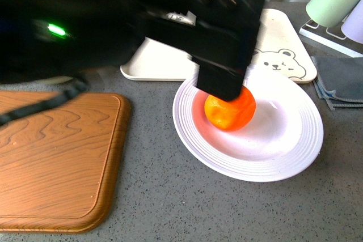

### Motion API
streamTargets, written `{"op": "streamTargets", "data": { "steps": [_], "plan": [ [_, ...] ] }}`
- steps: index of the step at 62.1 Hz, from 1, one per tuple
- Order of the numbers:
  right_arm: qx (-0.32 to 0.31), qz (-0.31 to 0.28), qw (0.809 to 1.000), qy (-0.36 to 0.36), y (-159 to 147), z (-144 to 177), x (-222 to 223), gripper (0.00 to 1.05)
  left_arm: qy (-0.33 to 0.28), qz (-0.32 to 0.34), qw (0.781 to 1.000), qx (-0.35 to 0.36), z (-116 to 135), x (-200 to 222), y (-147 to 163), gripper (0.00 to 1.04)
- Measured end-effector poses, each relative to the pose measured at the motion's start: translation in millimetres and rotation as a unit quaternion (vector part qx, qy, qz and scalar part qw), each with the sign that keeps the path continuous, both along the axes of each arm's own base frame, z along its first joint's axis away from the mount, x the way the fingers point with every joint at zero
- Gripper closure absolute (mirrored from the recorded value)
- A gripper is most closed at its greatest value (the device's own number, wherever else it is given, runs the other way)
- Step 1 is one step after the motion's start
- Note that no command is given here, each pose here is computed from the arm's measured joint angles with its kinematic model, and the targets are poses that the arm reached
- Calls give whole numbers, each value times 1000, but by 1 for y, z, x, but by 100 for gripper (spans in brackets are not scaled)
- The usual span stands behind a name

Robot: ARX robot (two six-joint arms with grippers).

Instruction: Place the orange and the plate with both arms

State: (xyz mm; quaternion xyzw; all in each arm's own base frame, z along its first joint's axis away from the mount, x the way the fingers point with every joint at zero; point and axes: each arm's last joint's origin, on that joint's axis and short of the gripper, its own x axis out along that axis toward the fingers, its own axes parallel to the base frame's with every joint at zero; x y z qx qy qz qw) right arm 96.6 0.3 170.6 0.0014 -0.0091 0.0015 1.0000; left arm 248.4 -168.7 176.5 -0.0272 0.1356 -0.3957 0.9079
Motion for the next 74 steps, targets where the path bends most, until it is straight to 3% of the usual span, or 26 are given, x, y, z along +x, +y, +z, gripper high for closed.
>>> {"op": "streamTargets", "data": {
  "steps": [5,9,12,16,34,45,74],
  "plan": [
    [0,0,1000,0,0,0,0,9,-81,153,985,1,10,-10,24,19],
    [0,1,1000,0,0,0,0,9,-123,301,946,4,12,-24,56,32],
    [0,0,1000,0,0,0,0,9,-128,371,920,13,10,-33,79,41],
    [0,-1,1000,0,0,0,0,9,-130,399,908,18,7,-43,97,51],
    [0,0,1000,0,0,0,0,9,-128,389,912,23,-2,-77,133,104],
    [0,0,1000,0,0,0,0,9,-125,393,911,29,-15,-93,147,103],
    [0,0,1000,0,0,0,0,9,-137,395,908,22,-8,-117,168,103]
  ]
}}
